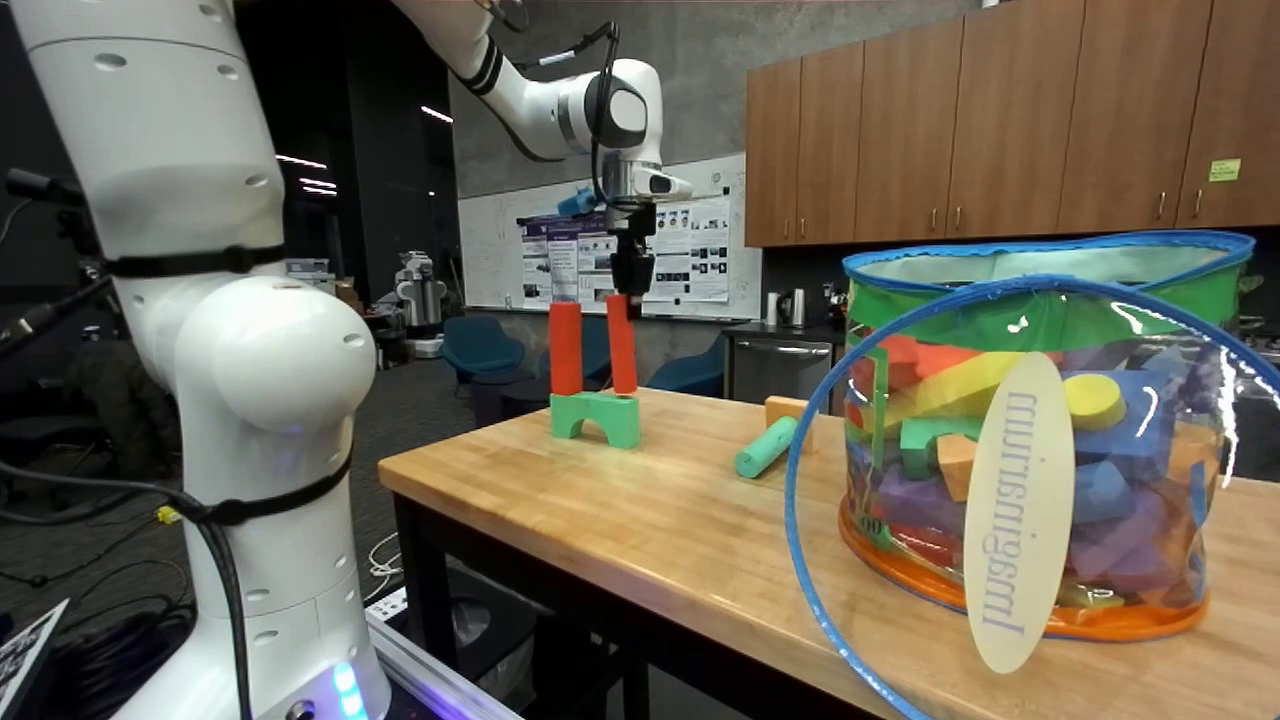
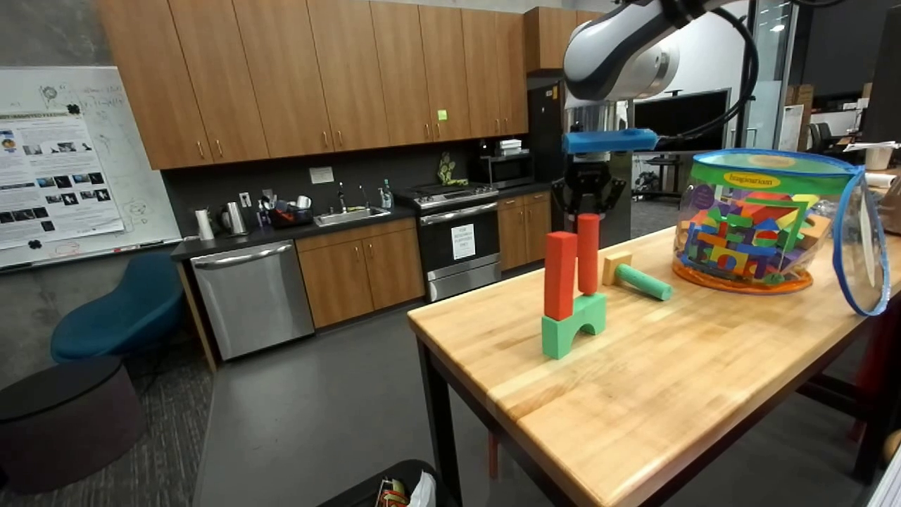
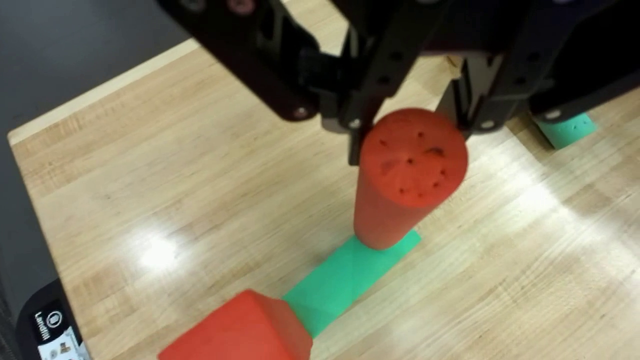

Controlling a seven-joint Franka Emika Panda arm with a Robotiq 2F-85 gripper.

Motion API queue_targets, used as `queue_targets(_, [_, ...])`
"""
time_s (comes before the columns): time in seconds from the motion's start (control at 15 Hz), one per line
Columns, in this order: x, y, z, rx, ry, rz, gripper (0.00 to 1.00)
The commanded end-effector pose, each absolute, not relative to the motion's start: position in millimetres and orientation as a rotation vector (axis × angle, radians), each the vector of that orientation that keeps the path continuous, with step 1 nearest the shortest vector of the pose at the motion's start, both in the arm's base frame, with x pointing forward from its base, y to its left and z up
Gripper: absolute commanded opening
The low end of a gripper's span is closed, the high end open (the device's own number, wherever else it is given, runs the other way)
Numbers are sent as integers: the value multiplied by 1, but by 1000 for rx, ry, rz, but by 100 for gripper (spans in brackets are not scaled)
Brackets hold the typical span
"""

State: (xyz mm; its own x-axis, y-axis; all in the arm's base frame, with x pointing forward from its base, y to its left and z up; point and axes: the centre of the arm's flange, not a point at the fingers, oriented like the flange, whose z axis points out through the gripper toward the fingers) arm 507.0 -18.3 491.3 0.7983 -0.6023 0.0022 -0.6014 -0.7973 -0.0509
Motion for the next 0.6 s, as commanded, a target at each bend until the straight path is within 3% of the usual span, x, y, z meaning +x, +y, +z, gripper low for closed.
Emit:
queue_targets(0.0, [494, -27, 518, -2914, 1080, -65, 9])
queue_targets(0.53, [471, -49, 569, -2796, 1231, -184, 9])
